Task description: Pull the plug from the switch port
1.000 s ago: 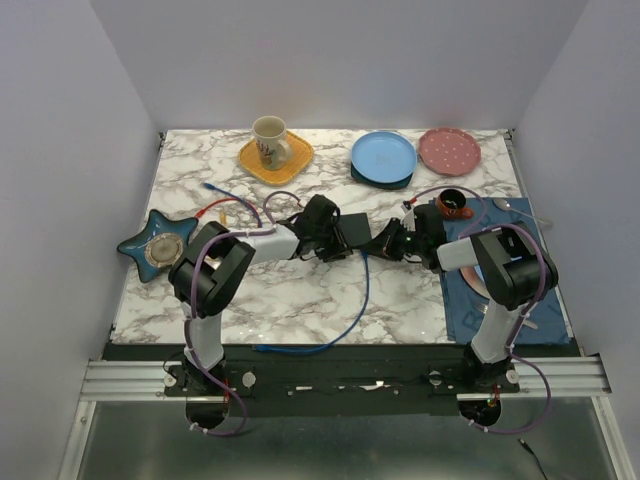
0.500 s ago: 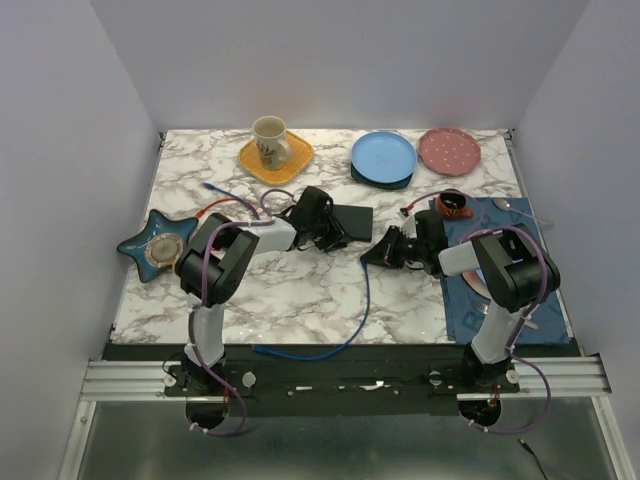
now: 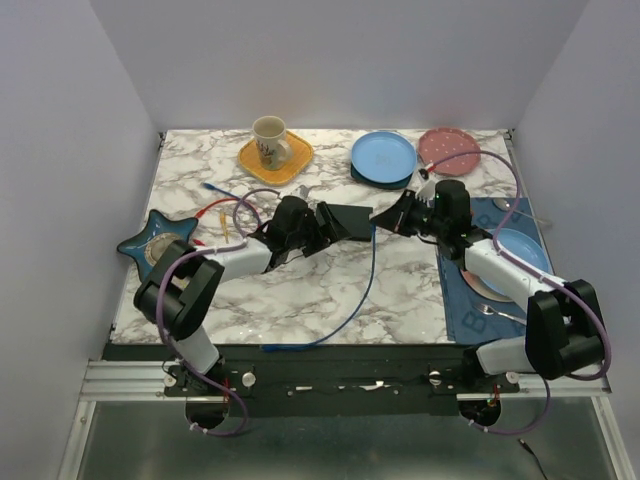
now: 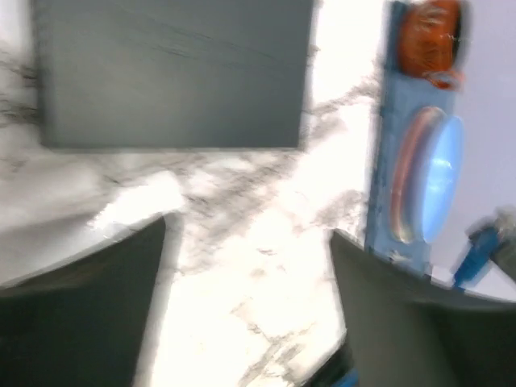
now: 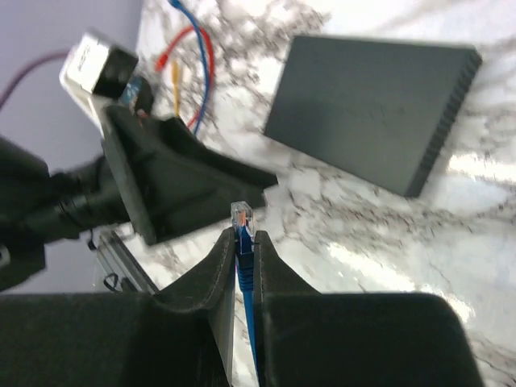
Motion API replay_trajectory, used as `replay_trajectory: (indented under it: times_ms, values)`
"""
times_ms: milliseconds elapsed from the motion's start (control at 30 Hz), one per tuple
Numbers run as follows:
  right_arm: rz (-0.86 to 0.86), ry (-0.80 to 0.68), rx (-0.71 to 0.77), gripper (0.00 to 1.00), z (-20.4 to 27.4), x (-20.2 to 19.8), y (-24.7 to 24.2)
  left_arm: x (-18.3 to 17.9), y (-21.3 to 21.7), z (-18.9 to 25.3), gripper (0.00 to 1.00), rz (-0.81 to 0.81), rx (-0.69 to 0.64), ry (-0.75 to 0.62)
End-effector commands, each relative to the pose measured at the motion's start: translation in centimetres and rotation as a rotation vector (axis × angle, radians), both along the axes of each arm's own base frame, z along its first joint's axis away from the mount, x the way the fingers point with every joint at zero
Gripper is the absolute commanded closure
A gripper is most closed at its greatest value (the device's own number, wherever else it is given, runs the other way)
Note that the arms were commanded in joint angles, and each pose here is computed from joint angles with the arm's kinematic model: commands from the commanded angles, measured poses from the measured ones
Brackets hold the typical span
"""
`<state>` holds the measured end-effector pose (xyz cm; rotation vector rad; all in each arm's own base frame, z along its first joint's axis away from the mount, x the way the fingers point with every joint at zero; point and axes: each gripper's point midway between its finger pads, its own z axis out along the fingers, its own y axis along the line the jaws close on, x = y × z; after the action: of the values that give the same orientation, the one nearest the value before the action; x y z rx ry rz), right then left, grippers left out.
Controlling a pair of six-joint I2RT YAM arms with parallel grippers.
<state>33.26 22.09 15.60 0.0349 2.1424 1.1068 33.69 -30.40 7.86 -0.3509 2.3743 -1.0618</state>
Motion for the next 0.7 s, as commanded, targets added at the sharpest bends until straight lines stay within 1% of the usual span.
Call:
replay_trajectory:
  times_ms: [0, 33, 67, 100, 167, 200, 233, 333, 467, 533, 600, 667]
  values:
    - [-0.012, 0.048, -0.05, 1.0, 0.1, -0.6, -0.3, -3.0, -1.9, 4.3, 0.01, -0.108, -0.055, -0.259]
    - [-0.013, 0.046, -0.045, 0.99, 0.4, -0.6, -0.2, -4.1, -1.7, 2.9, 0.01, -0.134, -0.001, -0.195]
    - [-0.007, 0.039, -0.043, 0.99, 0.7, -0.7, 0.0, -4.0, -2.5, 3.8, 0.01, -0.17, 0.014, -0.202]
    - [-0.006, 0.04, -0.042, 1.0, 0.7, -0.8, 0.1, -4.6, -2.6, 3.4, 0.01, -0.211, 0.043, -0.198]
    - [0.0, 0.045, -0.034, 1.0, 0.8, -1.1, 0.4, -5.4, -2.1, 3.4, 0.01, -0.203, 0.044, -0.238]
    - [0.003, 0.041, -0.029, 0.99, 1.0, -1.2, 0.5, -5.8, -2.0, 5.0, 0.01, -0.189, 0.036, -0.306]
    - [0.003, 0.04, -0.027, 1.0, 1.1, -1.4, 0.5, -5.9, -1.8, 5.6, 0.01, -0.176, 0.038, -0.344]
    - [0.01, 0.038, -0.022, 1.0, 1.4, -1.7, 0.9, -7.4, -1.8, 6.2, 0.01, -0.196, 0.079, -0.42]
    - [0.029, 0.04, -0.009, 1.0, 1.8, -1.9, 1.5, -8.8, -2.5, 6.4, 0.01, -0.217, 0.074, -0.446]
    - [0.038, 0.039, -0.007, 1.0, 2.0, -2.1, 1.8, -9.6, -3.2, 6.5, 0.01, -0.237, 0.05, -0.459]
    - [0.056, 0.034, -0.004, 1.0, 2.3, -2.3, 2.5, -10.2, -3.6, 5.6, 0.01, -0.258, 0.054, -0.444]
    - [0.071, 0.03, -0.003, 0.99, 2.6, -2.7, 3.0, -10.5, -4.2, 5.5, 0.04, -0.282, 0.053, -0.439]
